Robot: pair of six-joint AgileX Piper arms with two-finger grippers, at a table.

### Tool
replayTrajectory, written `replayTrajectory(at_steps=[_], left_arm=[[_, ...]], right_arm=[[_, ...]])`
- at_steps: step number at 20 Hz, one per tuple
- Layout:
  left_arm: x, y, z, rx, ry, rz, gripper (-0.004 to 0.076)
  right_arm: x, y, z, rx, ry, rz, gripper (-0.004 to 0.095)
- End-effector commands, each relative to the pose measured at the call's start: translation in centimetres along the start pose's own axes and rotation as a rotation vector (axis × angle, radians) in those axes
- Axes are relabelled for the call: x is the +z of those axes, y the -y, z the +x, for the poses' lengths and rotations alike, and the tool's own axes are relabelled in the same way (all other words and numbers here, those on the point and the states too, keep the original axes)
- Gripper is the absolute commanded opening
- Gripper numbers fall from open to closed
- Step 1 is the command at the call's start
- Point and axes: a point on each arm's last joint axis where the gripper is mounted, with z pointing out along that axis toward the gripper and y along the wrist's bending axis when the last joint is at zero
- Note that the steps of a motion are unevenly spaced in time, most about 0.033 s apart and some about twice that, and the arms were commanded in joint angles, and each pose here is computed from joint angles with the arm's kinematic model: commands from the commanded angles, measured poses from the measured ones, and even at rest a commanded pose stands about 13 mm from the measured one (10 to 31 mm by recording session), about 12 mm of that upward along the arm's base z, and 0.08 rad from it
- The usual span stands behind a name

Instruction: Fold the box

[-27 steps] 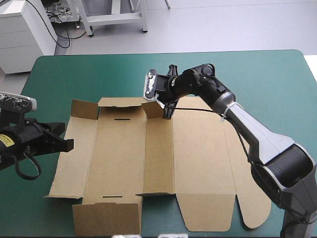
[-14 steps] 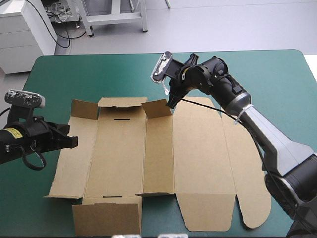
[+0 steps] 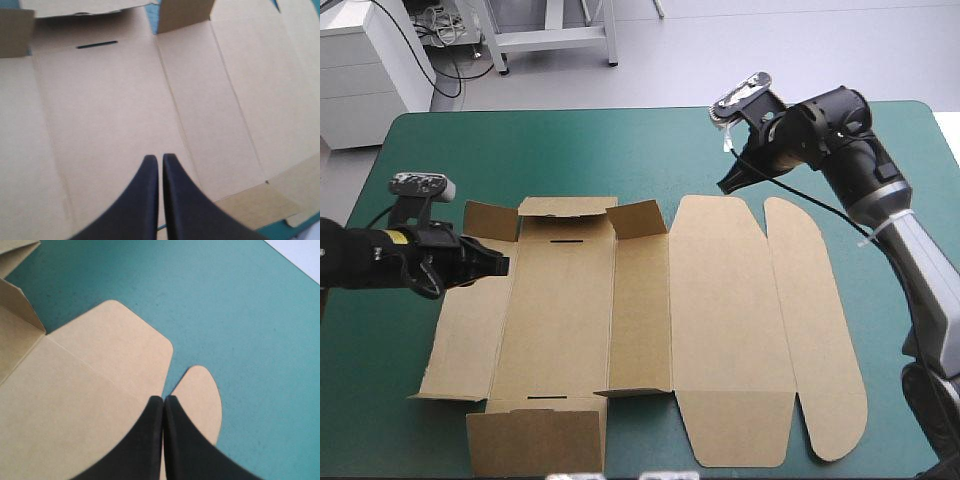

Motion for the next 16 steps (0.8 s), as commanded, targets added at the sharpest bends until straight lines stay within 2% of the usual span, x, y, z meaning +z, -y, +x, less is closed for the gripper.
replayTrajectory(at_steps=[1,2,5,7,13,16], left_arm=[[0.9,1.2,-1.4,-0.012,0.004,0.191,0.0016],[1.9,1.1,-2.0,-0.015,-0.007,0.25,0.0016],[3.0,0.5,-2.4,-0.024,-0.029,0.26,0.0016],[2.6,-0.5,-2.7,-0.048,-0.002,0.245,0.0016],[-1.5,-5.9,-3.0,-0.236,0.224,0.16,0.0016],[-2.0,-6.5,-2.6,-0.234,0.224,0.104,0.0016]], right_arm=[[-4.4,1.9,0.6,0.05,0.074,0.072,-0.002],[-5.4,2.5,1.0,0.083,0.088,0.092,-0.002],[-7.1,3.4,1.6,0.116,0.114,0.124,-0.0022],[-8.0,4.0,2.1,0.152,0.128,0.144,-0.0022],[-9.3,4.9,4.0,0.308,0.124,0.174,-0.0022],[-8.7,4.6,6.4,0.33,0.05,0.177,-0.0022]])
